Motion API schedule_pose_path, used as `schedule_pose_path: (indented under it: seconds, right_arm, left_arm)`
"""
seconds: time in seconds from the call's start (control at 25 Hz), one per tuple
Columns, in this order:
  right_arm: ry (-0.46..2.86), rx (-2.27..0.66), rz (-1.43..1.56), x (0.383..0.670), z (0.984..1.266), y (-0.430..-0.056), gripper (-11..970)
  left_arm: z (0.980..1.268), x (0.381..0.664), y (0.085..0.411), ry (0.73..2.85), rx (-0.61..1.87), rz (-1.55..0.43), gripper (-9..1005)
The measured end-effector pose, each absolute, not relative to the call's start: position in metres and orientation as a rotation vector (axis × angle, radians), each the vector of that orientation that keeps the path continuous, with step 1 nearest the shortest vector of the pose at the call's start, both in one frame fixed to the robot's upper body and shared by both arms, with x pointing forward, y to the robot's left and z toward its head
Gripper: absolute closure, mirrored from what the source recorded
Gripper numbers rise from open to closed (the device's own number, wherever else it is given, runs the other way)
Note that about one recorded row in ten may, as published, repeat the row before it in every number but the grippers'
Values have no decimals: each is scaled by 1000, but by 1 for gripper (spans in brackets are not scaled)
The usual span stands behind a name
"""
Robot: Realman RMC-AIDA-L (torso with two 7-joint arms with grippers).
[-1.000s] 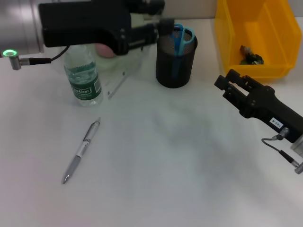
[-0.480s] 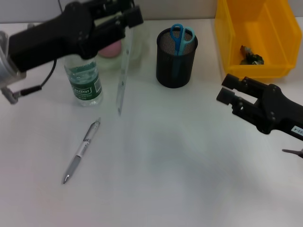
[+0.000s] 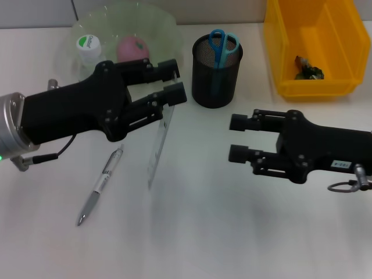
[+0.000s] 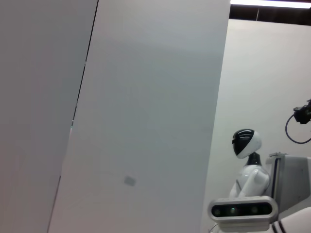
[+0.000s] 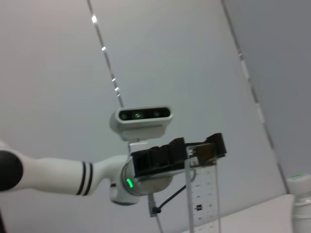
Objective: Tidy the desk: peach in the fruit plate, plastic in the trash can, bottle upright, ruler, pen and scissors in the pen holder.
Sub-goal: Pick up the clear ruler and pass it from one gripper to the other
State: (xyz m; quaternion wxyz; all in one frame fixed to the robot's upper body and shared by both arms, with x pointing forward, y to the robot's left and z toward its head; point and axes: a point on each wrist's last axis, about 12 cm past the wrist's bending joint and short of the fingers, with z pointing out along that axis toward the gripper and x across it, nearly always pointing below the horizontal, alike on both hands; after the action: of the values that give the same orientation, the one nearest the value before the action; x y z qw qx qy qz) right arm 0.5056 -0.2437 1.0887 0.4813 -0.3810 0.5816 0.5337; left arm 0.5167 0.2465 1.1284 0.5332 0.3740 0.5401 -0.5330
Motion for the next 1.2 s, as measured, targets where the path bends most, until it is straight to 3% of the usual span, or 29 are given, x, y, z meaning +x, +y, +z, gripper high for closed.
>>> schedule_pose_path:
  seconds: [0.28,0.52,1.2]
  right_arm:
    - [1401,-1014,1303,513,1092,-219,365]
    - [1373,-1053,1328,515,1096,-204,174]
    - [1392,-1059,1398,530,1098,-174,167]
  left_arm:
    - [1128,510,246,1258,893,-1322,606]
    - [1128,510,244,1250,889,-1336,606]
    - [1126,512,236,1246,884,-1375,606]
